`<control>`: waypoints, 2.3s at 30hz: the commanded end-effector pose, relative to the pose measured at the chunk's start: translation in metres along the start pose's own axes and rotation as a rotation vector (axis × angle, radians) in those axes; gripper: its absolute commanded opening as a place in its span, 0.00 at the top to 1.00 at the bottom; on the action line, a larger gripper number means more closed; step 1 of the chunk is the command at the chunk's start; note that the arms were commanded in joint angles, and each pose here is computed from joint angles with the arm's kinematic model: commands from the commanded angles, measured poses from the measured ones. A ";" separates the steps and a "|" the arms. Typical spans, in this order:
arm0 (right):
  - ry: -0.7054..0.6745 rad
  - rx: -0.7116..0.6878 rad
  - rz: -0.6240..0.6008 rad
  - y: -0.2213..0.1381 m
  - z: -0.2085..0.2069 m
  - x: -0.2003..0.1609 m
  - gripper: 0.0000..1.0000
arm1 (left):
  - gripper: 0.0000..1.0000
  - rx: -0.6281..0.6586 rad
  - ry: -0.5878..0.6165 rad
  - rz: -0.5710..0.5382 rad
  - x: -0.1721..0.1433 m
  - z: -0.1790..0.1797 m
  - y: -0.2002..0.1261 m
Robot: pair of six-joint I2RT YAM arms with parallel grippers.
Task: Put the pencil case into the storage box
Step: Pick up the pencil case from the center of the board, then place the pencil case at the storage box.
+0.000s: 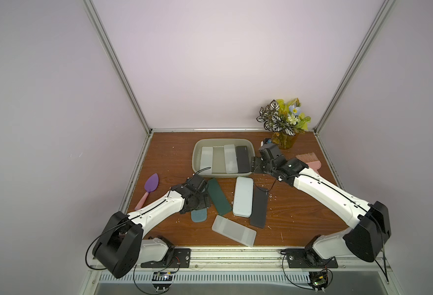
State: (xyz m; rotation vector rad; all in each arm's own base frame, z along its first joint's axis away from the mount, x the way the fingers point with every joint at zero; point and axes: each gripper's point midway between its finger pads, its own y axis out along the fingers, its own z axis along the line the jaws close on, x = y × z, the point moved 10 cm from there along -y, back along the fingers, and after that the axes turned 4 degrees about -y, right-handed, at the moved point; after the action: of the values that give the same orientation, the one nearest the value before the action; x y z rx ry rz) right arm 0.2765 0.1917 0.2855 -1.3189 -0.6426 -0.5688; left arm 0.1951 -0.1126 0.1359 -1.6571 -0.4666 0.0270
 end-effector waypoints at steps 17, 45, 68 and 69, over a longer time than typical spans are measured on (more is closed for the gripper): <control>0.038 0.000 -0.036 -0.002 -0.010 0.002 0.23 | 0.09 0.060 0.027 0.010 -0.002 -0.008 0.020; 0.045 0.017 -0.057 -0.007 -0.012 0.008 0.23 | 0.29 0.002 0.102 -0.200 0.044 -0.017 -0.109; 0.077 -0.002 -0.033 -0.010 -0.053 0.001 0.23 | 0.25 -0.057 0.306 -0.176 0.203 -0.176 -0.030; 0.076 -0.004 -0.028 -0.009 -0.055 0.001 0.23 | 0.25 -0.055 0.314 -0.168 0.205 -0.179 -0.023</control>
State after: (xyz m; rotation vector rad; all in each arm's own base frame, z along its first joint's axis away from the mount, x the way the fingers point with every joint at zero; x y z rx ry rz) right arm 0.2796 0.1407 0.2805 -1.3013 -0.5760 -0.6395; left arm 0.4187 -0.2175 0.2409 -1.6393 -0.4026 -0.3593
